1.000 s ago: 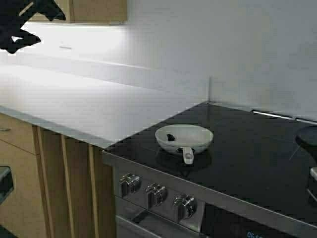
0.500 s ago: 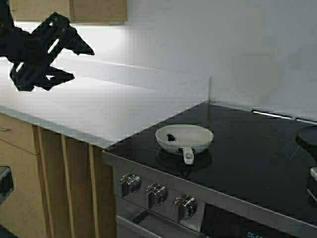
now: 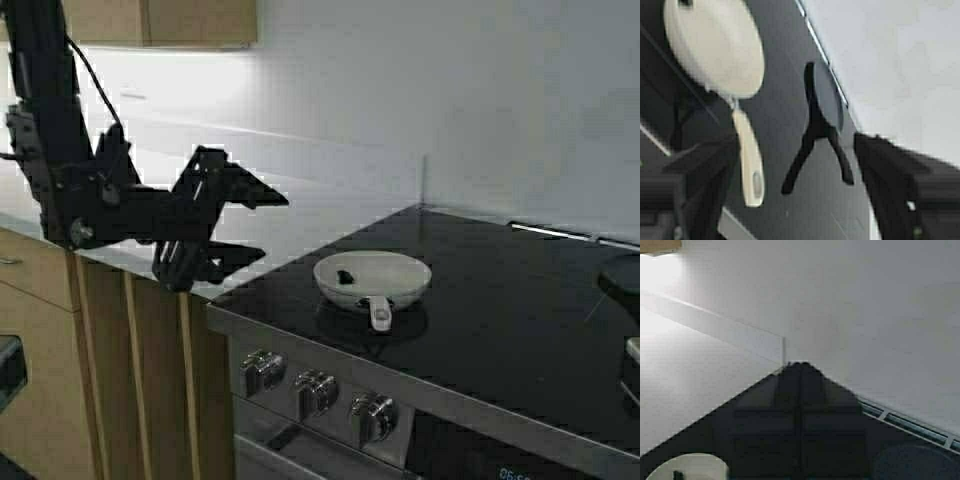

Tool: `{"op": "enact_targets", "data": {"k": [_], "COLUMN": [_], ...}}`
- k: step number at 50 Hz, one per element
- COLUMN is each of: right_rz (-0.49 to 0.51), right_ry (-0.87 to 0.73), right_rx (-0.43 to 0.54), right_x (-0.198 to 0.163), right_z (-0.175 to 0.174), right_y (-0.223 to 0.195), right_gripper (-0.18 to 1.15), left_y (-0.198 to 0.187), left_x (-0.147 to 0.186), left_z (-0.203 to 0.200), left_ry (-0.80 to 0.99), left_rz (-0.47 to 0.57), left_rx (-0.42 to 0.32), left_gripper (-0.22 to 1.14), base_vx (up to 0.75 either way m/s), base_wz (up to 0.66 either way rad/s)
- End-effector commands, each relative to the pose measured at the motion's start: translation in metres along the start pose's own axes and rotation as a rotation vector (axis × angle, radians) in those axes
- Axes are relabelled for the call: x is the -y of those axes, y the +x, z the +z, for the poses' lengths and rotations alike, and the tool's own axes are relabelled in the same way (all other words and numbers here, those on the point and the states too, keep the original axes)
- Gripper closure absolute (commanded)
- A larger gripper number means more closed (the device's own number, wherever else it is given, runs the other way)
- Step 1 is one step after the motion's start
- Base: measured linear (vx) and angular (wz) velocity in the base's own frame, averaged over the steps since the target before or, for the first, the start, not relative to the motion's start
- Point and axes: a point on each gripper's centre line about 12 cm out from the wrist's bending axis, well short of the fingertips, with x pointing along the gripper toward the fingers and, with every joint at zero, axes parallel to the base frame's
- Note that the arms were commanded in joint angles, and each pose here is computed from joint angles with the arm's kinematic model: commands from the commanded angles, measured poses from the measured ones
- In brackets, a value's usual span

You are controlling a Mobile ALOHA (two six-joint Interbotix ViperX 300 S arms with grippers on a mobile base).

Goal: Wash the pan

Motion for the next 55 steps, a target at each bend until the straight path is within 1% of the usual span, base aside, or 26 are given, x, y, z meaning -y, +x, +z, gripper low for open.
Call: {"op": "enact_targets", "data": {"k": [1,14,29,36,44,55], "right_rz": [0.002,0.002,0.004,0.002,0.004,0.004], "right_ry": [0.000,0.000,0.000,0.000,0.002,0.002], "right_rx": [0.009,0.005,0.002,0.002,0.002,0.002], "right_x": [0.000,0.000,-0.001,0.000,-0.001,-0.001], "right_z": [0.004,0.003,0.002,0.002,0.002,0.002], "right_y": [0.002,0.002,0.002,0.002,0.002,0.002], "right_gripper": [0.91,0.91,0.91,0.91,0.91,0.91], "left_y": [0.020,0.051,0.078,0.090,0.106,0.132], "left_x": [-0.010,-0.031,-0.046,-0.051,-0.051,-0.042], "left_z": [-0.007,-0.025,-0.038,-0.046,-0.052,-0.057], "left_ry": [-0.059,-0.186,-0.259,-0.275,-0.276,-0.270], "left_rz": [-0.037,-0.052,-0.051,-0.033,-0.003,-0.017], "left_rx": [-0.009,-0.031,-0.022,-0.041,-0.061,-0.078], "left_gripper": [-0.09,-0.09,-0.09,-0.09,-0.09,-0.09], "base_vx": [0.00,0.00,0.00,0.00,0.00,0.00], "base_wz": [0.00,0.00,0.00,0.00,0.00,0.00]}}
